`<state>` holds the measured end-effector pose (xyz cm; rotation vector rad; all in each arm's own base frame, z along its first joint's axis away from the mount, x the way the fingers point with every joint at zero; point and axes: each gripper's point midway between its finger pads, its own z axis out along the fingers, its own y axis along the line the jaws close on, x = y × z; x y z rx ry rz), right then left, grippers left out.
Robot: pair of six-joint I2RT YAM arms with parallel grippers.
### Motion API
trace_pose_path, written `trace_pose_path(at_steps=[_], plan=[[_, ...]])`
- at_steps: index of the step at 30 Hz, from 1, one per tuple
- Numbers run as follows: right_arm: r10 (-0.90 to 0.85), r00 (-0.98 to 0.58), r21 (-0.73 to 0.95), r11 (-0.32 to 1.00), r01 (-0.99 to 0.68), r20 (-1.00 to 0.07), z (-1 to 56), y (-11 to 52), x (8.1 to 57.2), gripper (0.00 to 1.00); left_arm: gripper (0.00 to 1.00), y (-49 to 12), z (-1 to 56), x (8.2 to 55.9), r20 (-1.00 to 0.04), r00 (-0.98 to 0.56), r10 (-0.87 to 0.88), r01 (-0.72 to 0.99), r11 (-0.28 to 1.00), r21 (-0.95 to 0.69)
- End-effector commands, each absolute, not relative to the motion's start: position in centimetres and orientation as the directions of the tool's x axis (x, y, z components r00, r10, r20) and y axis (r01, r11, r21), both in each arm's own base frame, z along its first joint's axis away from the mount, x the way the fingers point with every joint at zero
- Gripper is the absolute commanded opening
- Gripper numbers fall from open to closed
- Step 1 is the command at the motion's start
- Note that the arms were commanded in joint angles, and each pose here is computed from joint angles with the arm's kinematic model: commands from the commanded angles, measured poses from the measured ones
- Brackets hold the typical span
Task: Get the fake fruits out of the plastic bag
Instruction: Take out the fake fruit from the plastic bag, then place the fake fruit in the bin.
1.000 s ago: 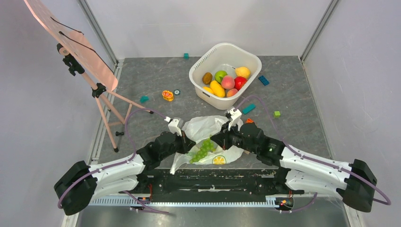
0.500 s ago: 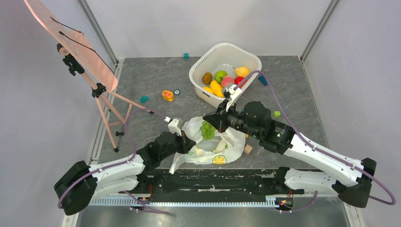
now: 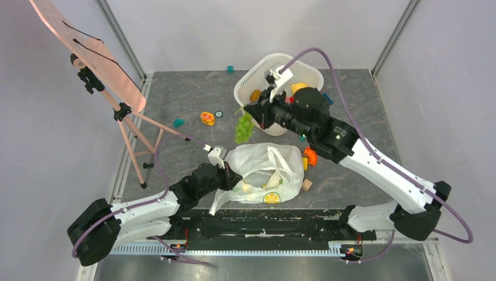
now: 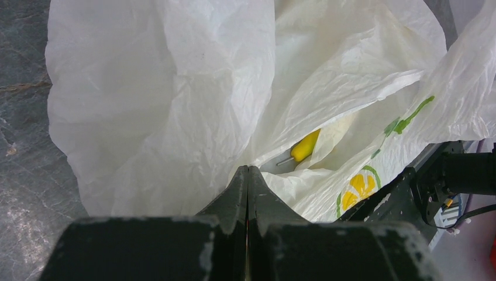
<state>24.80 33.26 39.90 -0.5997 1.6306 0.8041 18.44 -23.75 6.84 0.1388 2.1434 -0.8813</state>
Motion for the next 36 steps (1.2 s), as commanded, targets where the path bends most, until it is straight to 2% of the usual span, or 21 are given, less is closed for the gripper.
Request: trace_pose_path(at_steps=[1, 10, 19, 26, 36], plan=[[0.049, -0.12, 0.119, 0.71, -0.694, -0.992, 42.9, 32.2, 29.3, 0.0, 0.02, -24.3, 7.7, 18.8, -0.708, -0.672, -0.219, 0.364, 0.734, -0.573], [0.079, -0.101, 0.124, 0.793, -0.597, -0.992, 44.4, 29.0, 38.2, 0.0, 0.02, -24.3, 8.1, 18.8, -0.714, -0.668, -0.21, 0.372, 0.737, -0.564], [0.108, -0.15, 0.172, 0.837, -0.519, -0.983, 41.9, 25.6, 47.1, 0.0, 0.02, -24.6, 8.5, 18.7, -0.715, -0.67, -0.198, 0.386, 0.73, -0.564], [0.124, -0.266, 0.234, 0.867, -0.44, -0.956, 35.7, 23.7, 52.6, 0.0, 0.02, -24.6, 8.5, 18.4, -0.711, -0.675, -0.195, 0.391, 0.723, -0.57], [0.124, -0.429, 0.291, 0.89, -0.35, -0.895, 26.0, 22.3, 56.5, 0.0, 0.02, -24.2, 8.3, 18.2, -0.712, -0.676, -0.191, 0.389, 0.728, -0.565]])
